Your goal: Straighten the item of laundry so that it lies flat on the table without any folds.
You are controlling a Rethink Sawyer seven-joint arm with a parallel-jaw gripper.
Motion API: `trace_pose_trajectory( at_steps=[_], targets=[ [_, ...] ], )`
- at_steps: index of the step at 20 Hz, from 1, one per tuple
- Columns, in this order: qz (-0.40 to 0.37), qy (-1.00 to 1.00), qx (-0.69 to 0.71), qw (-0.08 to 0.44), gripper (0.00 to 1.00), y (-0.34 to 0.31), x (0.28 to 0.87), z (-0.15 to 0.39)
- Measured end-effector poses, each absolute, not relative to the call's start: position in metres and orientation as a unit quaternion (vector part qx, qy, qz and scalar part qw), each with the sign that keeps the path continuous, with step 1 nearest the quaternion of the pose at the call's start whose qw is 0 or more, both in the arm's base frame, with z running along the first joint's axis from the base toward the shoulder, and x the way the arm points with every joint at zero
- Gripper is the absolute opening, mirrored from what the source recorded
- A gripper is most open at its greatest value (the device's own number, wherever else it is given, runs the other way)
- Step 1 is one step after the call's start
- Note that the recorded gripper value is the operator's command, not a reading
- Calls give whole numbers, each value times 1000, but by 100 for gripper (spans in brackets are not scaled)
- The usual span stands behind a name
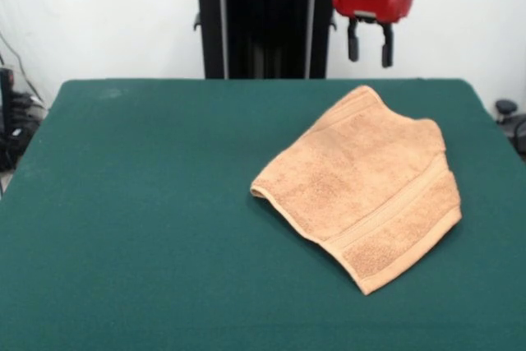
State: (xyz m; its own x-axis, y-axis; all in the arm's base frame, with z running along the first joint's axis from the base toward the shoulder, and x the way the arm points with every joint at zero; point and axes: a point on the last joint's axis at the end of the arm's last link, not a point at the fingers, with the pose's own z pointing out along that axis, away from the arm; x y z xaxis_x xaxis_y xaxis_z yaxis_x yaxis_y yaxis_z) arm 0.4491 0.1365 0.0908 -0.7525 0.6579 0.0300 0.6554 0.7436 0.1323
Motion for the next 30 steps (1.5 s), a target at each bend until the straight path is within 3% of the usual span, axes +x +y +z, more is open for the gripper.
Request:
trace_pose_trajectory(
  at_steps=[14,24,30],
  targets=[
    [1,965,261,28,100,138,441,108],
    [-30,957,289,-12,100,105,505,166],
    [-38,956,292,9,100,91,551,207]
  ],
)
